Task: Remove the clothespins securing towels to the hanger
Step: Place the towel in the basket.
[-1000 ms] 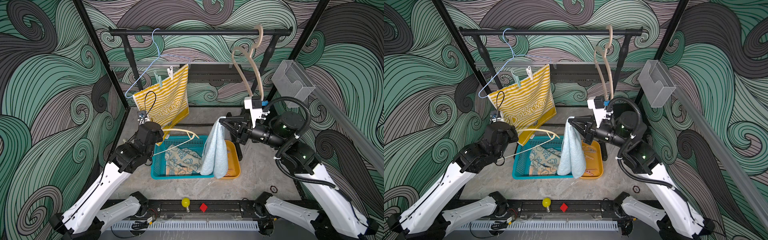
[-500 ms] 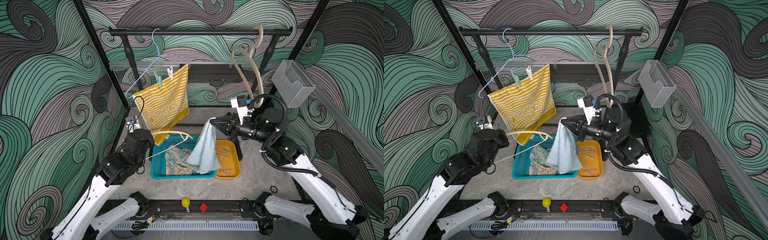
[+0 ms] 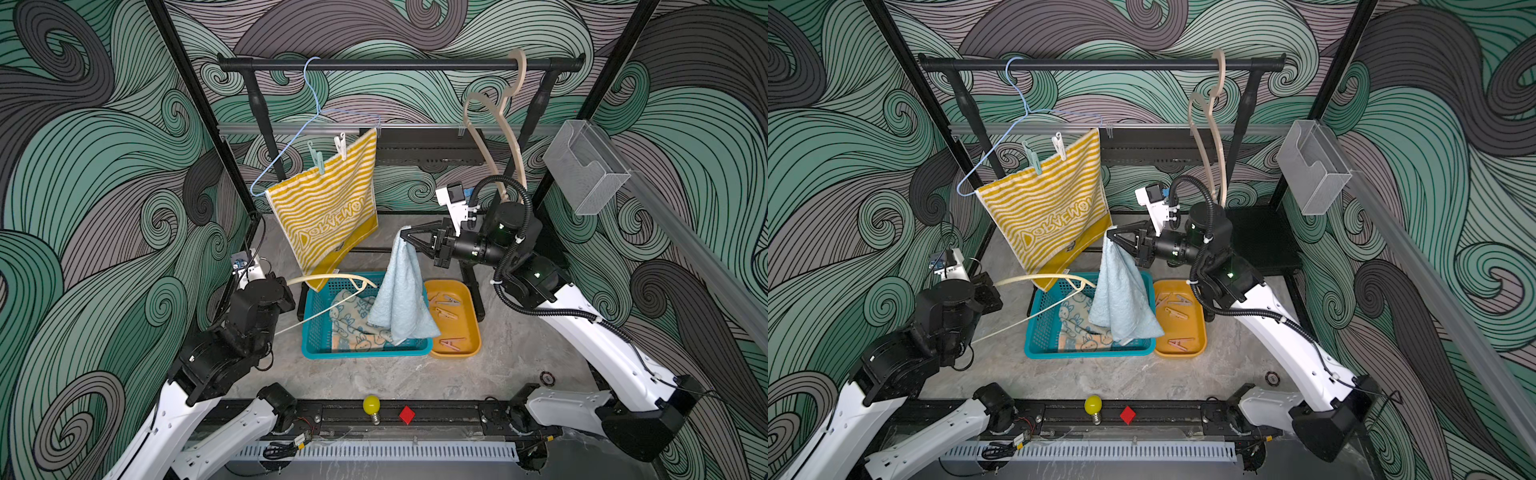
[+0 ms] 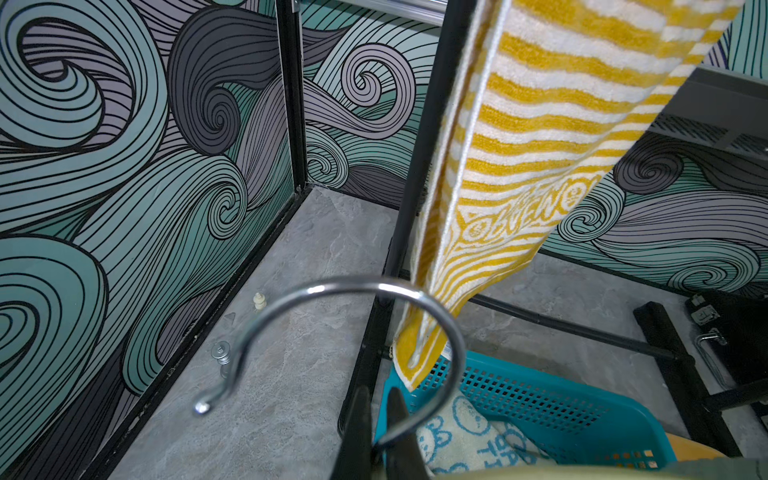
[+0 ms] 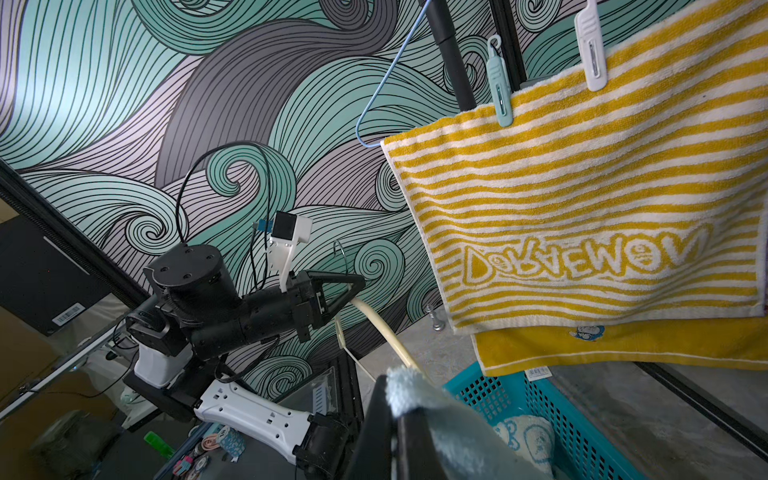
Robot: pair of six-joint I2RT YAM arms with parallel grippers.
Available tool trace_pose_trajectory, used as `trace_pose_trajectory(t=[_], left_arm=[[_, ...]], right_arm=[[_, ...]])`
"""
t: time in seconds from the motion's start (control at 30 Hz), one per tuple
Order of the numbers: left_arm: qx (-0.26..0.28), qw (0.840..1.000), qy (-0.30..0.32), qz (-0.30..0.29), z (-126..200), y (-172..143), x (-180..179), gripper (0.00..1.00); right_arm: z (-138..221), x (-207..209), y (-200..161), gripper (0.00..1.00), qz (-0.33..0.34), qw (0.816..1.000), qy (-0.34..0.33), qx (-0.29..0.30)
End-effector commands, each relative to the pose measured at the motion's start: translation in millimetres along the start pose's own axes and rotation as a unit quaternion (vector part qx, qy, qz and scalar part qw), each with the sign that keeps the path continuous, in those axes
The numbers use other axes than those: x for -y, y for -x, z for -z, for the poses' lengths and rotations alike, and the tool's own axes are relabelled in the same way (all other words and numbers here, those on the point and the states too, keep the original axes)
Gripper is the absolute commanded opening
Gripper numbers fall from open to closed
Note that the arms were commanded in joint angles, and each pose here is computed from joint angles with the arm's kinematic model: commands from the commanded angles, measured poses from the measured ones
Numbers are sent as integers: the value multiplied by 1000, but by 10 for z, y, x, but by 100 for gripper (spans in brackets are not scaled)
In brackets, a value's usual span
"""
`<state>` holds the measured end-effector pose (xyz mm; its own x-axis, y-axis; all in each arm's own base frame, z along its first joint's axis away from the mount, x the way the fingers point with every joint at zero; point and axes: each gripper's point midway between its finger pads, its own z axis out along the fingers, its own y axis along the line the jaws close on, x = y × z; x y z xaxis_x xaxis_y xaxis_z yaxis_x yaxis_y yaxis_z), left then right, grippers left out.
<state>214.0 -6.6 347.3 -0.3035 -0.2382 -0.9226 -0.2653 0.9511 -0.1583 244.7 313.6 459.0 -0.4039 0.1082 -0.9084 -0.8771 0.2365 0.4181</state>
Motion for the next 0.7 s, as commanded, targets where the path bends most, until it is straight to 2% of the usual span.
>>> trace_pose_trajectory(t=[0.0, 0.4, 0.67], left_arm=[[11, 1000, 6, 12, 55, 37, -75, 0], [25, 999, 11, 21, 171, 102, -212, 0], [25, 999, 0, 21, 197, 108, -201, 0]], right_arm=[[-35, -136, 197, 0, 15, 999, 32, 23], [-411, 94, 38, 0, -43, 997, 59, -2], [-737, 202, -323, 0, -70, 995, 60, -48]])
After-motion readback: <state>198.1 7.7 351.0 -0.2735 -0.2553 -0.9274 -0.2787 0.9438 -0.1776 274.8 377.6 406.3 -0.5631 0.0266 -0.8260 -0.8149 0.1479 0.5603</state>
